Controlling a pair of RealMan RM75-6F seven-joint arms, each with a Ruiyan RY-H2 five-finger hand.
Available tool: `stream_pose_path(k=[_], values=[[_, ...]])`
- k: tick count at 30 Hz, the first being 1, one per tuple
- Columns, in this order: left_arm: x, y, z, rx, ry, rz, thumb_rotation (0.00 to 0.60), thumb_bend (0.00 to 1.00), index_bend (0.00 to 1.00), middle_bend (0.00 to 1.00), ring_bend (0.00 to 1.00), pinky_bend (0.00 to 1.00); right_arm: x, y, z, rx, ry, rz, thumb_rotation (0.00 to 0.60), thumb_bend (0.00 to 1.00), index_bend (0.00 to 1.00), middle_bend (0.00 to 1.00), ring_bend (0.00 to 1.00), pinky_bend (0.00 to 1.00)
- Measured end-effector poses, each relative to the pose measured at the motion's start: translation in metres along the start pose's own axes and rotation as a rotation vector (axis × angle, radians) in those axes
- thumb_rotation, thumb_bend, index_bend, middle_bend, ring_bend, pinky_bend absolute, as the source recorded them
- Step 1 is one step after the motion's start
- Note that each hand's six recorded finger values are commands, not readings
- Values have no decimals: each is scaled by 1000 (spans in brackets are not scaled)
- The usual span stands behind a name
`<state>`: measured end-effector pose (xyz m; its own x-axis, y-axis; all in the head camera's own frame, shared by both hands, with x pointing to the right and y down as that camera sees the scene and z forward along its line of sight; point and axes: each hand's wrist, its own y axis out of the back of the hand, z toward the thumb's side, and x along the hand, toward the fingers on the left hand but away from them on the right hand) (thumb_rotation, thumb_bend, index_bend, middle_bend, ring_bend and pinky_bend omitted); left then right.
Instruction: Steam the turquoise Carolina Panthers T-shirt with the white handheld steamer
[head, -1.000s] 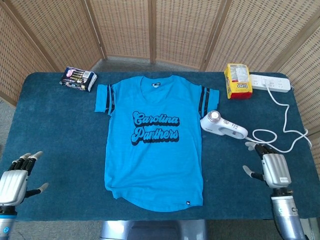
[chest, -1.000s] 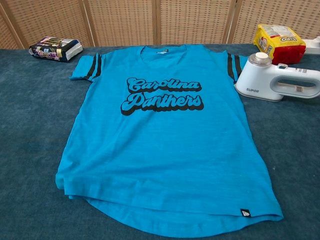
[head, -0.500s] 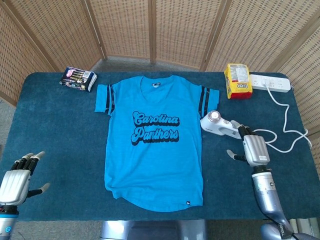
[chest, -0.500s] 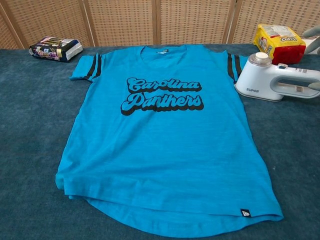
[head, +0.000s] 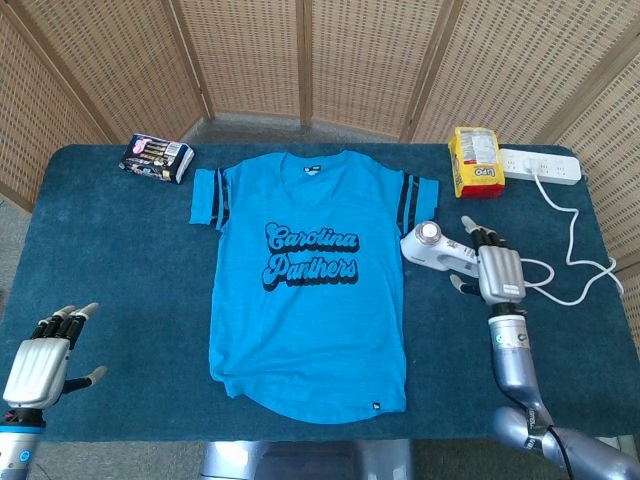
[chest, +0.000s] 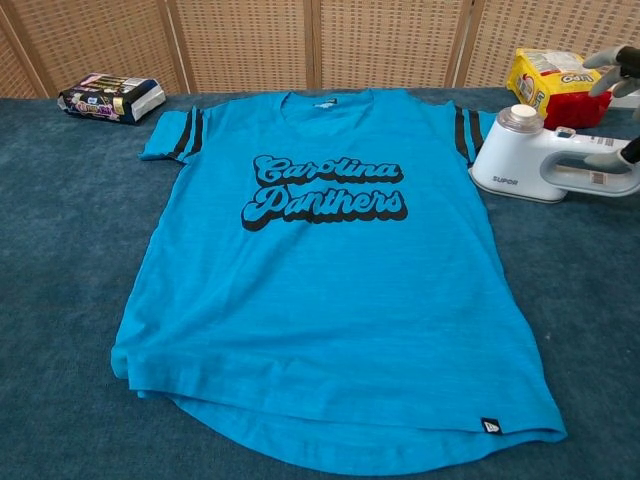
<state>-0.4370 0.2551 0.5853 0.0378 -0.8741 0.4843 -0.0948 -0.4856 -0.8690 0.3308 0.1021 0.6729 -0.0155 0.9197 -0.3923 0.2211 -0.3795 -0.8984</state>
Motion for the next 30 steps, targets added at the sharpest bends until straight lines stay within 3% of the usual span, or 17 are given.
stream_pose_path(k=[30], values=[[2,-1,-1,7,11,-9,476,159,126,233,149,215,-29,-31,-18,232,-44,-40,599,244,94,216,203,253]])
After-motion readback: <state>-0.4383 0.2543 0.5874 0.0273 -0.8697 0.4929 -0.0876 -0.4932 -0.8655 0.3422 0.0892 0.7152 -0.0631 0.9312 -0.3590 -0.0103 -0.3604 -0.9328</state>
